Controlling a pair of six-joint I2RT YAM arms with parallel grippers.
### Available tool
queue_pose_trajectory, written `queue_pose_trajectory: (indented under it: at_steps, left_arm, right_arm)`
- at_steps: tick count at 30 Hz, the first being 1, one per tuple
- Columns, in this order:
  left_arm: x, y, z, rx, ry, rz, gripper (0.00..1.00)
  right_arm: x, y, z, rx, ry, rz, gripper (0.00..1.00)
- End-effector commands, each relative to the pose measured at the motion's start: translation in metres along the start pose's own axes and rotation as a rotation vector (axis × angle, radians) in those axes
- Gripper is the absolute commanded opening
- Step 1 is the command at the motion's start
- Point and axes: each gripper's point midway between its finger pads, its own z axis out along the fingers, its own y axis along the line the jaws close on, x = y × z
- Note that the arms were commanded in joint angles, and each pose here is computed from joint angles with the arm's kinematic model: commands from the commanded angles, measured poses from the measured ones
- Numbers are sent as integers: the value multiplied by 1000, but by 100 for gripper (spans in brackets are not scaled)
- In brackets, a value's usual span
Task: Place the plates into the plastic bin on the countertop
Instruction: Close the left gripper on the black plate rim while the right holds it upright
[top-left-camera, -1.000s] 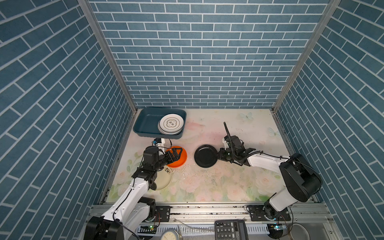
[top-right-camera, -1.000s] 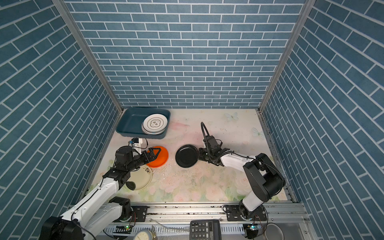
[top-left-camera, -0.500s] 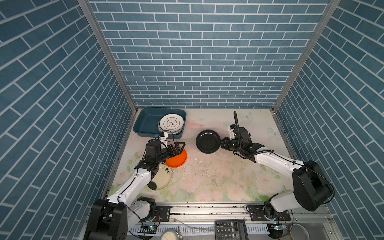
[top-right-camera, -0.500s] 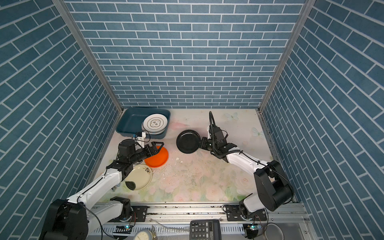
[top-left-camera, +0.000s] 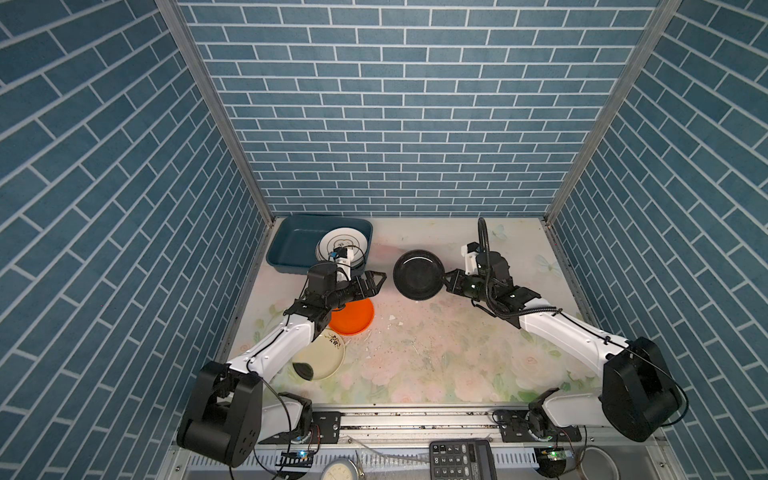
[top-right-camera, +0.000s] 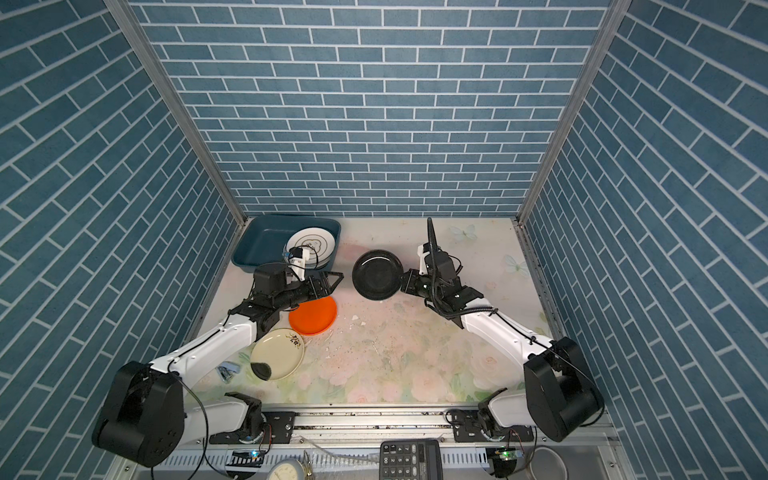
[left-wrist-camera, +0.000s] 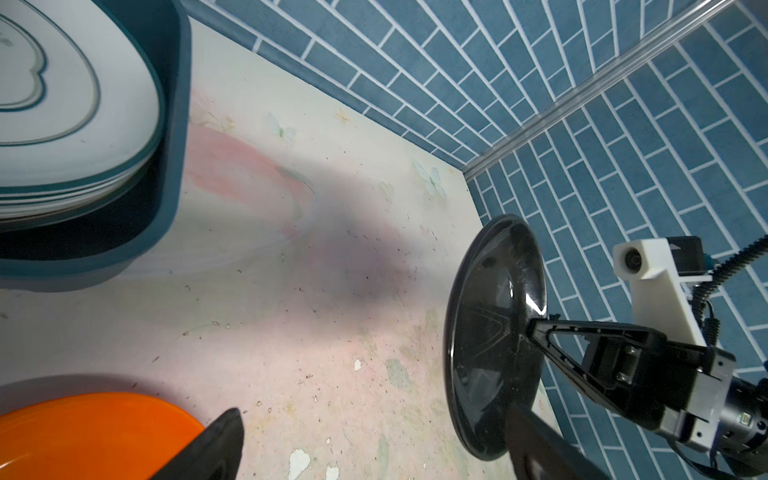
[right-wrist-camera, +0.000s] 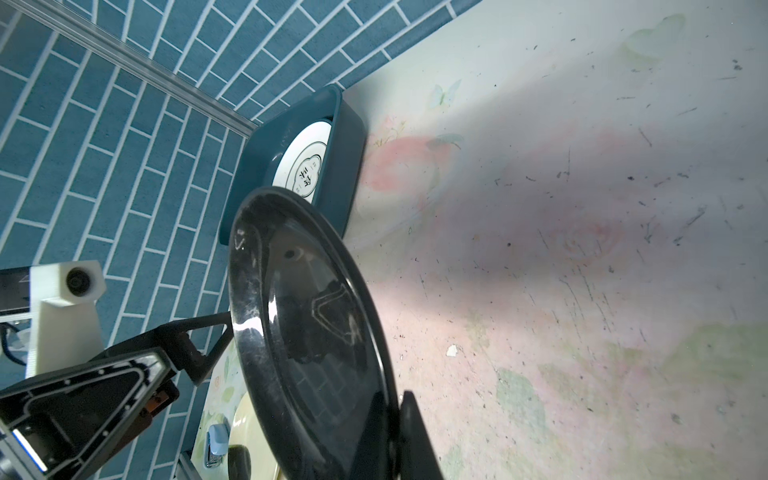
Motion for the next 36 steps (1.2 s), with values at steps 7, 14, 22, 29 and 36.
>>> queue_pose_trajectory:
  at_steps: [7, 14, 22, 29, 36]
  left_arm:
    - [-6, -25, 17, 67, -8, 37, 91]
    - [-2, -28, 27, 97, 4, 11, 77]
    - [6, -33, 41, 135, 43, -20, 62]
    - [3, -43, 41, 162, 30, -16, 59]
    - [1, -45, 34, 146, 10, -7, 58]
  right_arm:
    - [-15, 9, -16, -53, -60, -14, 0]
    - [-20, 11, -19, -75, -72, 5, 0]
    - [-22, 14, -16, -102, -79, 17, 0]
    - [-23, 15, -11, -117, -72, 28, 0]
    - [-29, 6, -17, -81, -103, 40, 0]
